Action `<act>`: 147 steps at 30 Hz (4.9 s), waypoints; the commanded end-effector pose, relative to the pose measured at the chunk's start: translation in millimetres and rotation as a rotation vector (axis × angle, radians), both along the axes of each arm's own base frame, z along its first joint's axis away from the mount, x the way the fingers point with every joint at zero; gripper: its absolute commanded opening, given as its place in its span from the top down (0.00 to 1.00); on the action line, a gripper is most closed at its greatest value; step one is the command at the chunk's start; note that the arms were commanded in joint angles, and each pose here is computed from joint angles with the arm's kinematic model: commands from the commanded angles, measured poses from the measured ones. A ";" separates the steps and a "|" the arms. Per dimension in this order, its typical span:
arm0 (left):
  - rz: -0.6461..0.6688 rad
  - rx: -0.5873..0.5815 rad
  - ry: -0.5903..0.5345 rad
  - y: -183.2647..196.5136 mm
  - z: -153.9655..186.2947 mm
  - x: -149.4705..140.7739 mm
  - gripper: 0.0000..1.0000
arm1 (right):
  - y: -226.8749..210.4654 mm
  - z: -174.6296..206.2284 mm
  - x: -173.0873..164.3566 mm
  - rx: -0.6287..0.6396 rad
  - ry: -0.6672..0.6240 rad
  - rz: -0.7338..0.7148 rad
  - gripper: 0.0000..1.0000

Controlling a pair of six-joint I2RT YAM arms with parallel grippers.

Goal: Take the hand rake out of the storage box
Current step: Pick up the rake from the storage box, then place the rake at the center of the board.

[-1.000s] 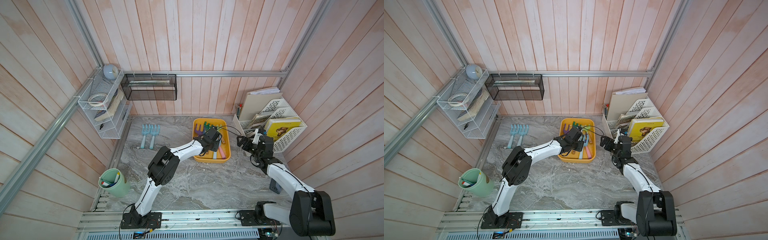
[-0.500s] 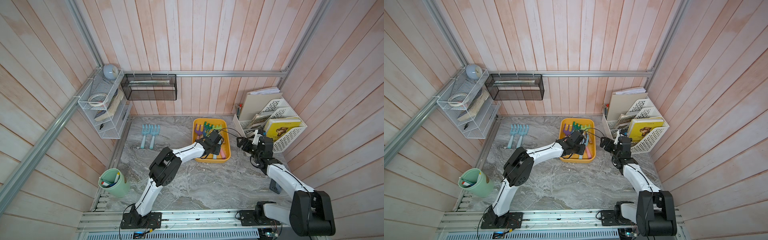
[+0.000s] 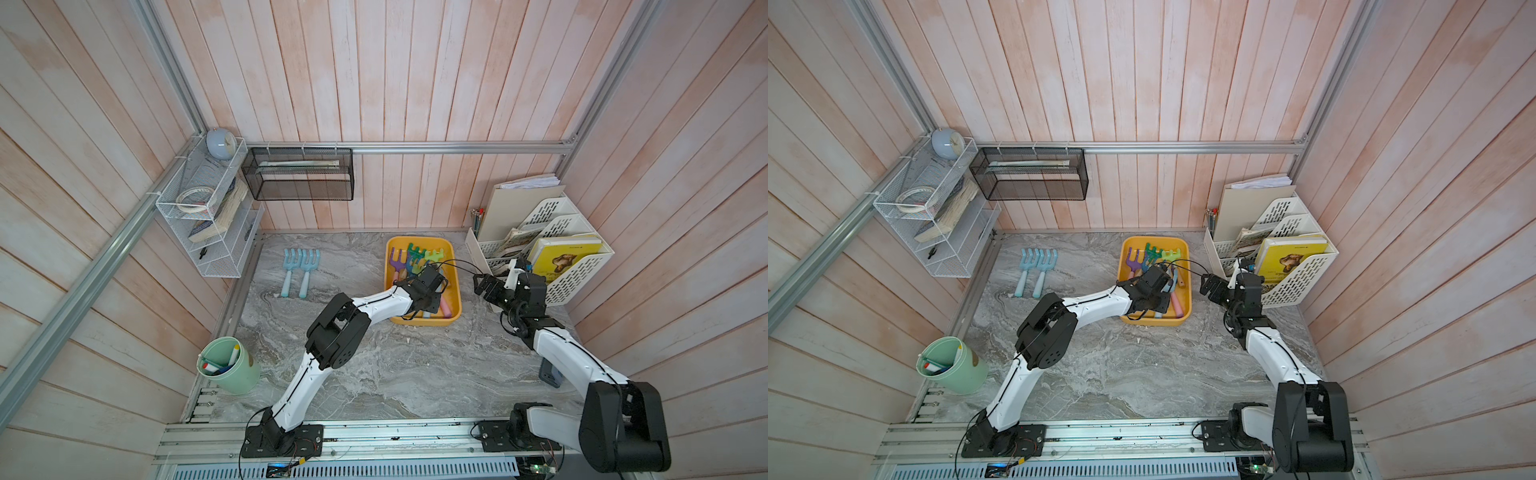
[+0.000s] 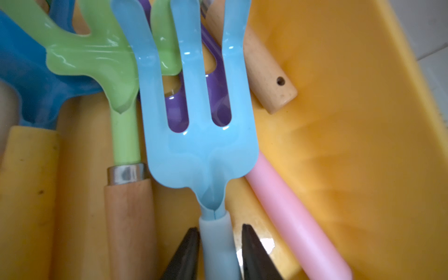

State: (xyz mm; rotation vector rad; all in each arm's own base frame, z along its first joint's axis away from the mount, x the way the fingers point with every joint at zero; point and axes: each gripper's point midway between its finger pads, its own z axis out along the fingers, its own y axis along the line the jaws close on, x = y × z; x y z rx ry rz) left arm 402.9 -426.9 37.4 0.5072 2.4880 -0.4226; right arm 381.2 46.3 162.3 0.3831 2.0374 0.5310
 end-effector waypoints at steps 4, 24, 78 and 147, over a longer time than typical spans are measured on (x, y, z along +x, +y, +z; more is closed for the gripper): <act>-0.027 -0.012 -0.081 -0.7 38.7 7.8 0.86 | -1.6 -3.1 -1.1 -0.001 -0.001 -0.002 0.02; 0.187 -0.110 -0.283 161.4 143.0 34.9 0.86 | -1.9 -3.4 -0.8 -0.002 -0.003 -0.003 0.02; 0.432 0.158 0.087 358.3 -14.7 101.6 0.80 | -6.0 -19.6 4.5 -0.031 0.034 -0.017 0.02; 0.500 0.192 0.120 373.3 -22.8 110.4 0.76 | -3.6 -25.3 5.5 -0.020 0.042 -0.006 0.02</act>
